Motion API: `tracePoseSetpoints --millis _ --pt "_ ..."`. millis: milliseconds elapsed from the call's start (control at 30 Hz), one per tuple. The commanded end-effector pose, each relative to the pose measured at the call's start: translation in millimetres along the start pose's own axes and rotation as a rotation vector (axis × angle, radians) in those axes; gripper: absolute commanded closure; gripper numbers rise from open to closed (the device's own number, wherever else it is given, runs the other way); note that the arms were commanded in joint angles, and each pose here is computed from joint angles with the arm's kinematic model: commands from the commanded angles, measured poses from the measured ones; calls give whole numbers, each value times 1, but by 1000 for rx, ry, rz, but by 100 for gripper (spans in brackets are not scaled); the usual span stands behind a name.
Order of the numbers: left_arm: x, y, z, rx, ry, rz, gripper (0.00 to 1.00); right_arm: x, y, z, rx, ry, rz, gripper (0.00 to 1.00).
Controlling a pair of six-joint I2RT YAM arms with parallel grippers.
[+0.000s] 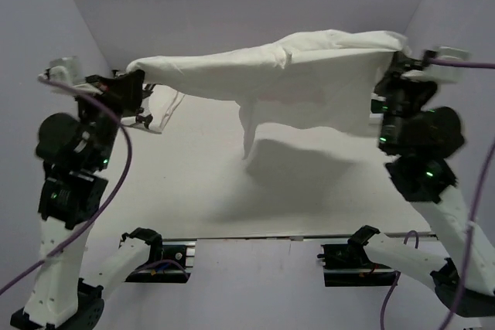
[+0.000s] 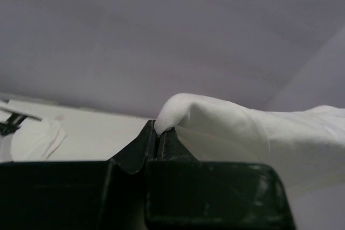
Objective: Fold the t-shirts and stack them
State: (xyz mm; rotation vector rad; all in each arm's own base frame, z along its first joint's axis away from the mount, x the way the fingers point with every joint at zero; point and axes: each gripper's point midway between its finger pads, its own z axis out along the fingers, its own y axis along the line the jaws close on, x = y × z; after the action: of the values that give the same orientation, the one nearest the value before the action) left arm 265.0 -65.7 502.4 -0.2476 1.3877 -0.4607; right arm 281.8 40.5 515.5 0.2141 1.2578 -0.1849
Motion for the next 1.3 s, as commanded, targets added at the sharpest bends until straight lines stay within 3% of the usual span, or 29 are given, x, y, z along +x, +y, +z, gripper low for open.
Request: tracePoseSetpoints --millis 0,200,367,500,533,567,667,700,733,767,800,833,867,1033,1167,1233,1267 --pt "-70 -3 -52 12 -176 29 100 -67 -59 -34 -28 -71 168 100" --pt "-114 -23 -115 128 -296 11 100 -126 -66 -63 -227 -176 233 100" --pt "-72 -3 -80 36 -191 -14 100 -101 -44 -40 -190 -107 148 100" --pt "9 52 -24 -226 -22 -31 100 -12 11 3 -100 38 24 100" --pt "66 92 -7 -403 66 -44 100 53 45 22 -98 149 -64 100" --pt "74 95 -1 -416 90 -35 100 53 48 22 -111 148 -64 100" --pt "167 137 3 -570 284 -43 100 165 89 37 -185 340 -131 100" --pt "202 153 0 -636 380 -27 80 185 97 40 -207 360 -128 100" --pt "238 163 -10 -665 473 -37 49 252 108 39 -217 467 -172 100" --pt "257 167 -15 -674 540 -27 13 274 118 38 -288 511 -179 100" --pt "286 175 -28 -699 652 -7 0 313 126 32 -311 599 -204 86" --pt "296 176 -33 -712 687 -26 0 339 133 31 -315 670 -195 65" --pt "308 176 -38 -701 734 -36 0 374 137 20 -340 782 -232 13" --pt "305 149 -7 -517 684 -44 0 394 147 -7 -387 921 -203 10" --pt "325 109 25 -239 755 10 0 398 125 -63 -398 1025 -90 10" --pt "345 99 45 -188 825 27 0 394 121 -82 -416 1059 -35 10" --pt "353 95 52 -170 851 44 0 415 108 -112 -408 1142 -25 10"
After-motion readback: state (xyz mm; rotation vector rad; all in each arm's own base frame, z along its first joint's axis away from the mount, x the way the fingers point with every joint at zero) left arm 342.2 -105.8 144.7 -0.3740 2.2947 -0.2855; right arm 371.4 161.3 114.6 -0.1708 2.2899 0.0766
